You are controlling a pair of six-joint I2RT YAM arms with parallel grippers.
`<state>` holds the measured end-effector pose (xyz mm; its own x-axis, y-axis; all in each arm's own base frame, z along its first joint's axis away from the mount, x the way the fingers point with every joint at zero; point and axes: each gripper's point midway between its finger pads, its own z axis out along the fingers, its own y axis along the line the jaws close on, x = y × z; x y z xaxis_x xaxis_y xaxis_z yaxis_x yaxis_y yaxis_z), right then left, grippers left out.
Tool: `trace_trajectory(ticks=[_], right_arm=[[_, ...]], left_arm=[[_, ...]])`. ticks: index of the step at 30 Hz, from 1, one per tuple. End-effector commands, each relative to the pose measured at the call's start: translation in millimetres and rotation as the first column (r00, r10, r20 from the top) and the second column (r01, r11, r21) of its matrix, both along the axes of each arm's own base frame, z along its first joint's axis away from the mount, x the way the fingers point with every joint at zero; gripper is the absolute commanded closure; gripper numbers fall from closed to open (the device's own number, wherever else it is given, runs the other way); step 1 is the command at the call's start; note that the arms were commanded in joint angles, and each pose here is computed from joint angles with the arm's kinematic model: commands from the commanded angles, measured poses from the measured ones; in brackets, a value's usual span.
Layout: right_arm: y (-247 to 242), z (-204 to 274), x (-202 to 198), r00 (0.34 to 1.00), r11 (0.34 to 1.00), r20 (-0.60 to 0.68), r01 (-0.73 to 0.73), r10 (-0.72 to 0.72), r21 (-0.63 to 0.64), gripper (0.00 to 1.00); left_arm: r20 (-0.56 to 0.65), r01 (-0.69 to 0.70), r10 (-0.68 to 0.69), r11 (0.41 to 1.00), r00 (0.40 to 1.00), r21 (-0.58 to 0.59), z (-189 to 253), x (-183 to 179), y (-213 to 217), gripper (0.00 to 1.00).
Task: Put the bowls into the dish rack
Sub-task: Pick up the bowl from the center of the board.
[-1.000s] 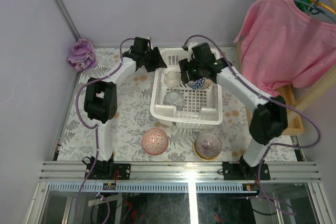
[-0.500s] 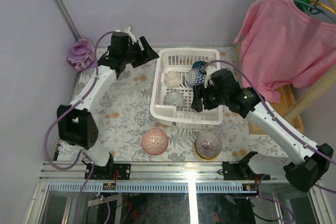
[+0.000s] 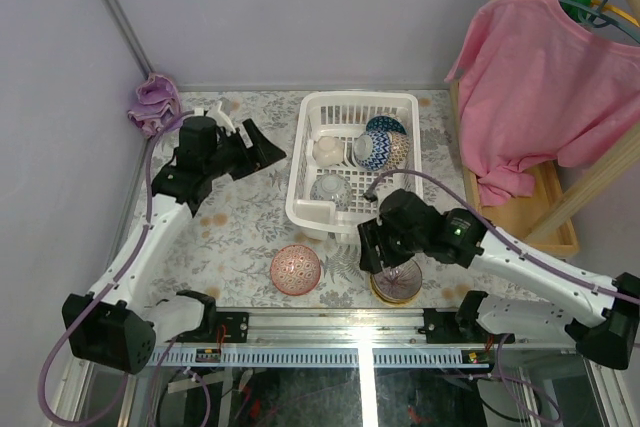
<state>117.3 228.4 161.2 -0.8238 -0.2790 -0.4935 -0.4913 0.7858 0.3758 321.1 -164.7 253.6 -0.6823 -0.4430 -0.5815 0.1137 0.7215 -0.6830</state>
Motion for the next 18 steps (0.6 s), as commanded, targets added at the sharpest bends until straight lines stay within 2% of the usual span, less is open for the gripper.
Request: trace_trajectory(ticks=[1,8,14,18], right_arm=[[0.1,-17.4,-15.0,0.999,0.997,-0.03,0.01,-0.013,-0.081,0.37],[0.4,-20.4,-21.3,1.0,0.99,0.011,0.015,-0.014,-0.143,0.38],[-5.2,15.0,-9.7,0.991,0.994,0.1,0.097,-0.091,-0.057,0.38],[-21.2,49.0,0.7,0.964,0.981,0.179,0.192,-0.196,0.042,0.39]], left_arm=[[-0.046,0.017,-0.017,1.0,0.999,0.008,-17.4,-21.1,0.3,0.25],[-0.075,0.064,-0.06,0.997,0.995,0.053,-33.9,-45.3,-8.0,0.25],[-0.141,0.193,-0.172,0.969,0.975,0.155,-62.3,-99.1,-47.9,0.26],[-0.195,0.241,-0.2,0.946,0.96,0.218,-82.2,-140.5,-48.4,0.27]])
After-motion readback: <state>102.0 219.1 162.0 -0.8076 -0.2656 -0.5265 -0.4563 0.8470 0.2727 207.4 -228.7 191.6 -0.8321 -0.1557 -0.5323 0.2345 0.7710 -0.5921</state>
